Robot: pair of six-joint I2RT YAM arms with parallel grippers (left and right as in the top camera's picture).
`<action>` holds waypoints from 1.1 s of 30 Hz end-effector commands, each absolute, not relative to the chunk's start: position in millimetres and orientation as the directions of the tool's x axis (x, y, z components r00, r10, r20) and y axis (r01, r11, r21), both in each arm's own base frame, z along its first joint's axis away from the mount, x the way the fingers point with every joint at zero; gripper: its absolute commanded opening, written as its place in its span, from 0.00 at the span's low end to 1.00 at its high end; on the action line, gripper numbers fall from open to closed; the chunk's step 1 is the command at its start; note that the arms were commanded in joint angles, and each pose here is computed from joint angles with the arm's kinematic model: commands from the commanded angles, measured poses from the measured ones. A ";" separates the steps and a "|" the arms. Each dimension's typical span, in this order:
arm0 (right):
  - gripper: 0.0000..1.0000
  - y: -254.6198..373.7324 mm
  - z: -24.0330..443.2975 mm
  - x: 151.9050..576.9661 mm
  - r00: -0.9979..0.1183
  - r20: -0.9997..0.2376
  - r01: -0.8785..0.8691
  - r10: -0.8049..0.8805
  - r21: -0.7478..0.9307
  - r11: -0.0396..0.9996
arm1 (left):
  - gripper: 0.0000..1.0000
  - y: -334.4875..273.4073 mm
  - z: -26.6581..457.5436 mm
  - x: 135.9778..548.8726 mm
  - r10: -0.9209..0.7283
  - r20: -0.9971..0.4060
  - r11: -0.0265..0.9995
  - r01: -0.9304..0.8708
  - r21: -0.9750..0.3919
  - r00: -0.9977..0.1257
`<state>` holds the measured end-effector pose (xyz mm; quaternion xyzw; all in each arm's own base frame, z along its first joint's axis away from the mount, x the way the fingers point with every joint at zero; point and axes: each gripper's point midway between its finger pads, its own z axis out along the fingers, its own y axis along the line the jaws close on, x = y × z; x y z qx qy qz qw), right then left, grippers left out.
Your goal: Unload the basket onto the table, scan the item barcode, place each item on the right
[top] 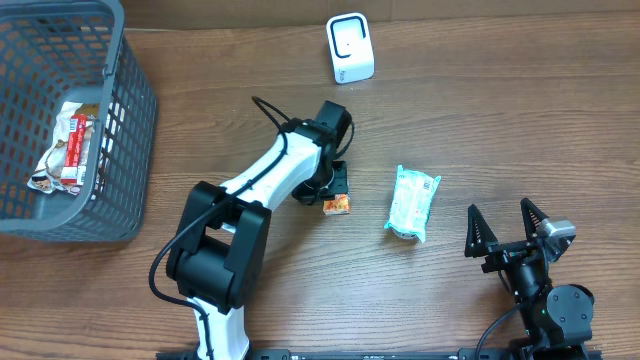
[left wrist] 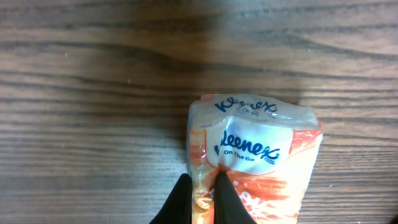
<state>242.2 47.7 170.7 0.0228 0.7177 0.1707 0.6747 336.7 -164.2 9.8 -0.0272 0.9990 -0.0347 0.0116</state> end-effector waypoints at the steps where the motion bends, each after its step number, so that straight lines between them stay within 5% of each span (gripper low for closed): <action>1: 1.00 45.6 166.6 243.1 -0.092 -0.960 -0.186 0.265 0.279 0.942 | 0.04 -144.4 -15.2 327.1 -0.035 0.031 0.997 -0.036 -0.061 -0.999; 7: 1.00 45.6 166.6 243.1 -0.092 -0.960 -0.186 0.265 0.279 0.942 | 0.04 -142.5 -35.7 317.2 -0.048 0.064 0.981 -0.059 -0.185 -0.997; 23: 1.00 45.6 166.6 243.1 -0.092 -0.960 -0.186 0.265 0.279 0.942 | 0.04 -68.5 -45.9 304.7 -0.189 0.061 0.978 -0.183 0.096 -0.980; 33: 1.00 45.6 166.6 243.1 -0.092 -0.960 -0.186 0.265 0.279 0.942 | 0.05 -79.2 -11.8 326.1 -0.187 -0.033 0.982 -0.188 0.019 -0.982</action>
